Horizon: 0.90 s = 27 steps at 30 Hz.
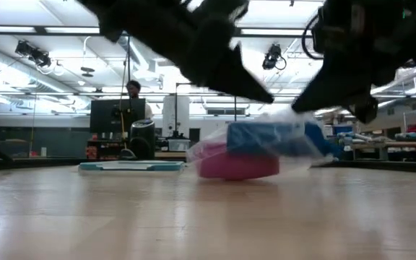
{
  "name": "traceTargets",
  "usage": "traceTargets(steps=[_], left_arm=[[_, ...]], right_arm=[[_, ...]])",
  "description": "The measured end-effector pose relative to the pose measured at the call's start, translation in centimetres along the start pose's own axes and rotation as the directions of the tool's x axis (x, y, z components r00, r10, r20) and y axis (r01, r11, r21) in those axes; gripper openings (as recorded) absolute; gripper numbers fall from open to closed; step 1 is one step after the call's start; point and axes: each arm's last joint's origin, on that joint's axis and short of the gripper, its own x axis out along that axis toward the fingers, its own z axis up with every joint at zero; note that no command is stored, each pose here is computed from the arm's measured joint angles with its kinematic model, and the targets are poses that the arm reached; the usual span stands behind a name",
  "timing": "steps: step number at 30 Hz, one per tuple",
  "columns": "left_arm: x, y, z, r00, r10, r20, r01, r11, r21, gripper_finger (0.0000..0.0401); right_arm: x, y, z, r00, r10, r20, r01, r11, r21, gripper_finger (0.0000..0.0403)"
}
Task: Roll bandage
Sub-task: Put the blue bandage into the transparent zip bag
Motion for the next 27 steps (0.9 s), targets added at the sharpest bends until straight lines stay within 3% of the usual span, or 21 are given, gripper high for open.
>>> traceTargets(steps=[3, 12, 27], left_arm=[[-0.7, -0.2, 1.4, 1.0, -0.015, -0.01, 0.016, 1.0, 0.008, 0.0072], [-1.9, -1.7, 4.5, 0.999, -0.047, -0.004, 0.047, 0.998, 0.028, 0.0072], [-1.9, -1.1, 5.3, 0.999, 0.043, 0.012, -0.04, 0.976, -0.213, 0.0077]], right_arm=[[-1.3, -0.1, 1.2, 0.999, 0.027, -0.04, -0.027, 1.0, -0.005, 0.0001], [-5.4, 0.6, 5.6, 0.996, -0.022, -0.087, 0.015, 0.997, -0.082, 0.0], [-7.0, 3.0, 9.0, 0.979, -0.038, -0.198, -0.006, 0.976, -0.217, 0.0]])
